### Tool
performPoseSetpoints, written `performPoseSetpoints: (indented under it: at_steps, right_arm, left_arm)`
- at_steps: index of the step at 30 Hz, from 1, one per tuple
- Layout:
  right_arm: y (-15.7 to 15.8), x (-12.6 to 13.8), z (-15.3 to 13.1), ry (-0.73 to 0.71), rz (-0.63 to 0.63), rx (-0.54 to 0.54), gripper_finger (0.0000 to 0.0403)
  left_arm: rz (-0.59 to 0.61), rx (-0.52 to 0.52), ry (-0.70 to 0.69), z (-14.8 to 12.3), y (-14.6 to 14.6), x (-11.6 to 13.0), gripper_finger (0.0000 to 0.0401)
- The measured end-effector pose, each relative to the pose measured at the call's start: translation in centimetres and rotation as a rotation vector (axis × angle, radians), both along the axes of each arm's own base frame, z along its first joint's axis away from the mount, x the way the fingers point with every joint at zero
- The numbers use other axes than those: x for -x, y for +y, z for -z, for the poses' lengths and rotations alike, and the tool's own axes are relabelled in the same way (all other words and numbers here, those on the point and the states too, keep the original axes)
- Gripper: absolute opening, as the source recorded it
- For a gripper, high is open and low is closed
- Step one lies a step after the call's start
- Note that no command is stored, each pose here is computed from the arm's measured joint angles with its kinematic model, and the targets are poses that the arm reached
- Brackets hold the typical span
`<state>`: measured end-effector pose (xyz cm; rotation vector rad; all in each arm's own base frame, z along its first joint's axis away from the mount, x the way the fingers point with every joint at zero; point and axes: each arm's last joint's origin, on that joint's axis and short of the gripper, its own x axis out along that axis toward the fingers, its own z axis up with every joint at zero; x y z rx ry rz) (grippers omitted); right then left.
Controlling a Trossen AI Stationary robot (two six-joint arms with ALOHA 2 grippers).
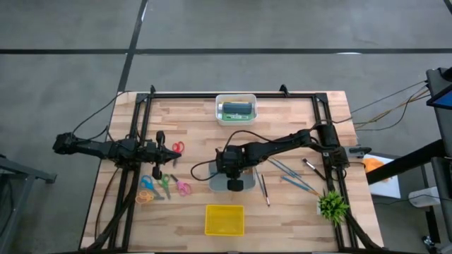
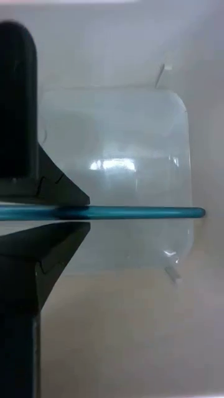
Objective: Pick & Place Paint Supplies
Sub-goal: Put the blue paint brush into the gray bin, then put the black paint brush into the gray bin
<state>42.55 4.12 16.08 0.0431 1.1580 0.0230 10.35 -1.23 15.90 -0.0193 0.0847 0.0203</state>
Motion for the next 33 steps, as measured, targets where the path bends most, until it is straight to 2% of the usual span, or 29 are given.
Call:
performPoseSetpoints:
  at_steps: [4,14,22,33]
  right_arm:
    - [0.0,0.0,0.0,-0.004,-0.001,0.0,0.0087]
    - [-0.1,0.1,-0.7,-0.021,-0.004,0.002,0.0091]
    - [-0.4,1.3,-4.4,-0.066,0.017,0.027,0.0091]
    - [-0.3,5.7,-9.0,-0.002,0.229,0.04,0.0091]
  left_arm:
    - [0.0,0.0,0.0,0.0,0.0,0.0,0.0]
    - [0.0,0.0,0.0,0.0,0.0,0.0,0.0]
    - [0.0,0.0,0.0,0.0,0.0,0.0,0.0]
    - [0.0,-0.002,0.012,0.1,0.0,-0.1,0.0]
